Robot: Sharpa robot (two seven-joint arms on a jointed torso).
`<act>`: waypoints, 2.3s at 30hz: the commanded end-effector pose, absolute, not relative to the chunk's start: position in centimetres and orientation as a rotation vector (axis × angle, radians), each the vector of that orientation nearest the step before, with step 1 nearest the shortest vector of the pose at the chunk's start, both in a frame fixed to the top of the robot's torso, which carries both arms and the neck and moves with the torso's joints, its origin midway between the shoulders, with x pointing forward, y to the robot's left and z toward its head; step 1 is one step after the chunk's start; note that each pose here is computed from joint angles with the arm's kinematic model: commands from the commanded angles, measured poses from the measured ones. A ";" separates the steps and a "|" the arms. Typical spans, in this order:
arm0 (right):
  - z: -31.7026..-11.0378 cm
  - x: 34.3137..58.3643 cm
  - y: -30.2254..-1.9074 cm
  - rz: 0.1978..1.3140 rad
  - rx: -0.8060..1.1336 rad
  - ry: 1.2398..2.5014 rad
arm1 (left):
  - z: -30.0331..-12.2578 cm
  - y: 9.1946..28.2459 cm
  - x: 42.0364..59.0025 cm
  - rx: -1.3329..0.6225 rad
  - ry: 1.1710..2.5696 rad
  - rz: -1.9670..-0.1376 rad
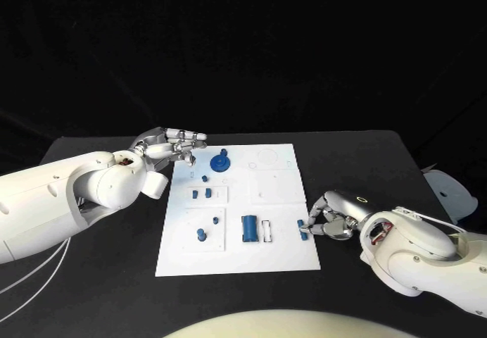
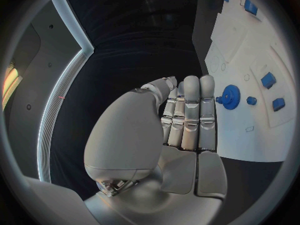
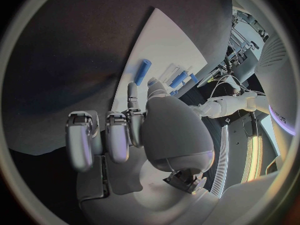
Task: Assemble the parts on the task board
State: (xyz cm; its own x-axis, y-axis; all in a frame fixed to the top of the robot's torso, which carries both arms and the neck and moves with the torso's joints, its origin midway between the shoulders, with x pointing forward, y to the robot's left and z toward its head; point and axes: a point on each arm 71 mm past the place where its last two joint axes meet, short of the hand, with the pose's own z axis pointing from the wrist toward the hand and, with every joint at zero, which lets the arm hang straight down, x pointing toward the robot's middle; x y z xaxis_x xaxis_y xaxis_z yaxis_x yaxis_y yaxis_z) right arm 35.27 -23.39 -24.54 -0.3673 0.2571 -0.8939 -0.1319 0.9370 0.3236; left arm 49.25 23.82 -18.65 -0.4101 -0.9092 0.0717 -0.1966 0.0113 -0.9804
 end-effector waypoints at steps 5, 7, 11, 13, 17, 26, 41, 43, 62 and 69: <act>-25.1 35.3 -23.1 0.369 0.032 1.921 | -18.5 23.6 49.2 -1.135 1.671 -1.469; -25.3 35.4 -22.9 0.369 0.028 1.924 | -18.5 23.6 49.1 -1.134 1.672 -1.470; -25.7 35.4 -22.5 0.372 0.018 1.934 | -18.5 23.6 49.1 -1.134 1.673 -1.471; -25.8 35.5 -22.2 0.374 0.011 1.939 | -18.5 23.6 49.1 -1.134 1.673 -1.471; -26.1 35.6 -21.8 0.372 -0.007 1.943 | -18.5 23.7 49.1 -1.134 1.674 -1.471; -26.6 35.7 -21.5 0.336 -0.086 1.955 | -18.5 23.8 49.0 -1.135 1.674 -1.468; -26.5 35.9 -20.9 0.324 -0.136 1.915 | -18.5 23.8 49.0 -1.136 1.675 -1.467; -26.2 35.7 -20.8 0.342 -0.106 1.904 | -18.5 23.9 49.0 -1.137 1.675 -1.467; -24.3 35.2 -18.2 0.541 0.171 1.902 | -18.5 23.7 49.0 -1.134 1.676 -1.471; -25.0 35.4 -17.2 0.576 0.229 1.955 | -18.5 23.6 49.0 -1.134 1.677 -1.472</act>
State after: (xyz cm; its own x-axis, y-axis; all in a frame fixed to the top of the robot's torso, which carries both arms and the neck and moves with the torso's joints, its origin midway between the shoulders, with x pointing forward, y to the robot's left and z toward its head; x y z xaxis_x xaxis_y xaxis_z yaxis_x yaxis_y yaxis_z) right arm 35.38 -17.25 -24.60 -0.4113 0.3569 -0.8387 -0.1502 0.8810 0.4485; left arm 49.07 23.93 -18.62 -0.4153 -0.9067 0.0737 -0.2007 0.0123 -0.9796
